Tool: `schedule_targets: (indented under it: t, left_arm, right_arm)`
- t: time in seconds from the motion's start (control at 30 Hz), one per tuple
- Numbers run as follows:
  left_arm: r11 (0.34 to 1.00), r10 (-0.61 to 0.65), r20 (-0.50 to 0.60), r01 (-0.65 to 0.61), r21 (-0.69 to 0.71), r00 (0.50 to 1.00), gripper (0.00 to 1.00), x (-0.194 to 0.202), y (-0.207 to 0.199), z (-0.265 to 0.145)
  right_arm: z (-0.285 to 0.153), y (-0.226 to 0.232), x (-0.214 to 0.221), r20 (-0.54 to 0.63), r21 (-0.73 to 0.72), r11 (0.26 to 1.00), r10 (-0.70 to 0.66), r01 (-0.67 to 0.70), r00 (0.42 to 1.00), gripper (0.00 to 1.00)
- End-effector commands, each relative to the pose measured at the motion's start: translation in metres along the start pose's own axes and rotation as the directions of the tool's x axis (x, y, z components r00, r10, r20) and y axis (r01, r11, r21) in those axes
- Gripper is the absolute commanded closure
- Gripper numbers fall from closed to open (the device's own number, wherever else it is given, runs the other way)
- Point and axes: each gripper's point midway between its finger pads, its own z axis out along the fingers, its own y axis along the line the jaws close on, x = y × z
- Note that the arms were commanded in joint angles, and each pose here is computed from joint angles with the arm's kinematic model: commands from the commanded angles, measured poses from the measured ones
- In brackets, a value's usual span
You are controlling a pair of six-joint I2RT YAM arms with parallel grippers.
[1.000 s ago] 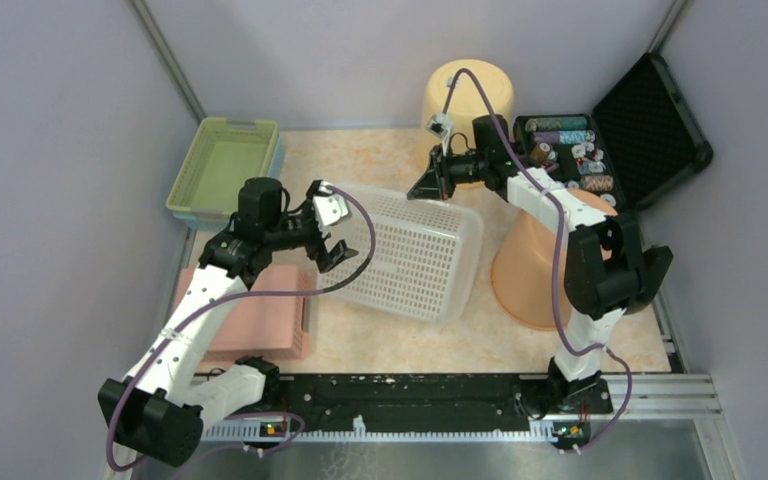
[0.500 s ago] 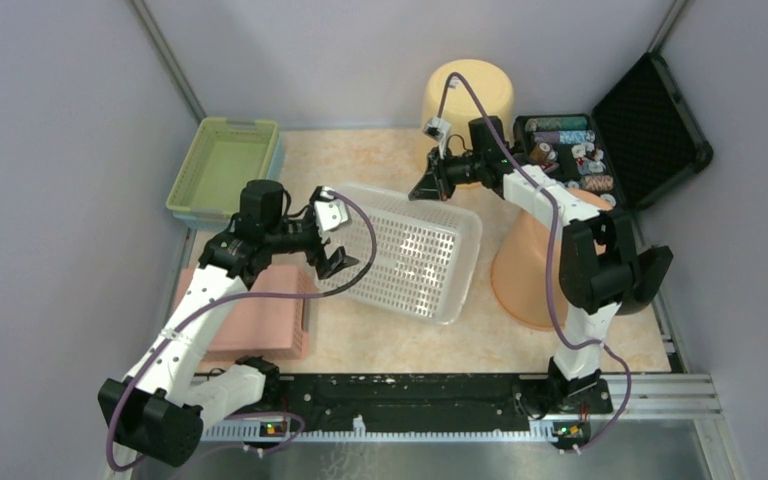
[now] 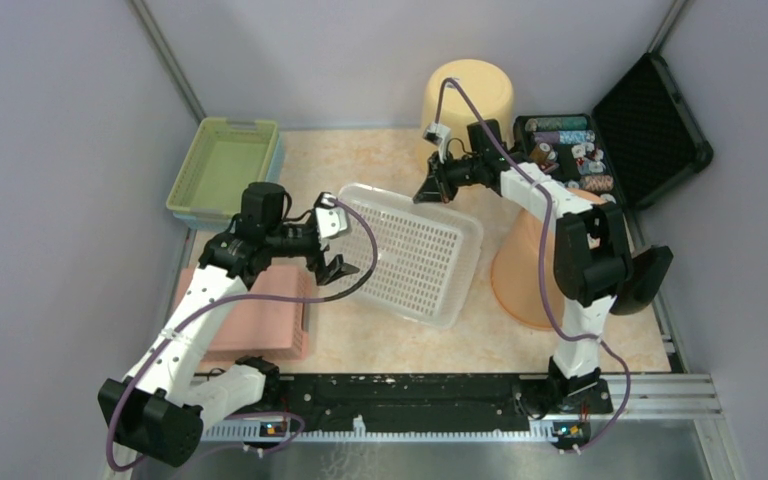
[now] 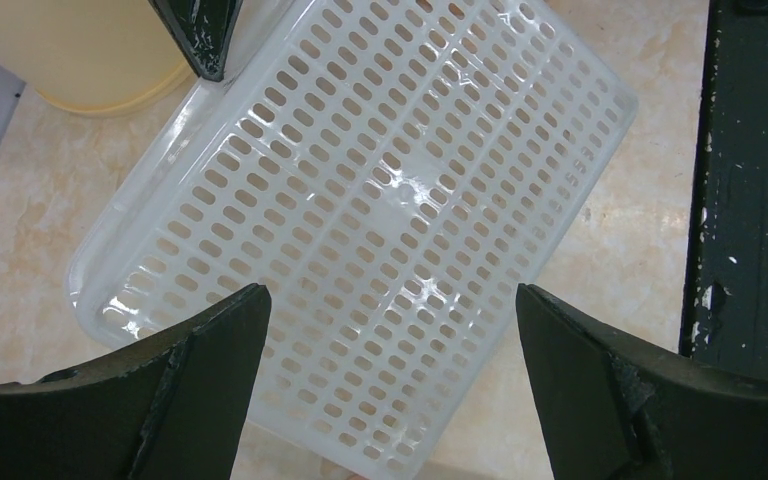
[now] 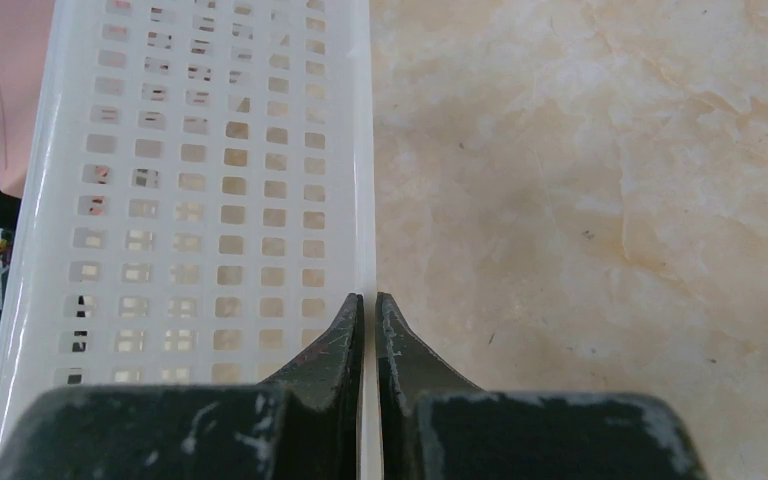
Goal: Turn the large container upside down
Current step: Turn the container upside down at the center of the board.
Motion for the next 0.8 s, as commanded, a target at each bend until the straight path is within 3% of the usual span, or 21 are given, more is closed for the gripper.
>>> schedule_targets:
  t: [0.0,0.77]
  left_arm:
    - [0.999,0.033,0.029,-0.034,0.043,0.999,0.01,-0.006,-0.010,-0.003]
    - [0.995,0.054,0.005,-0.054,0.087,0.999,0.01,0.017,-0.021,0.004]
  right_arm:
    - [-0.002,-0.016,-0.014,0.022,0.032,0.998,-0.061,0.060,0.998,1.00]
    - [-0.003,-0.061,0.015,-0.056,0.156,0.983,-0.088,0.096,0.995,1.00]
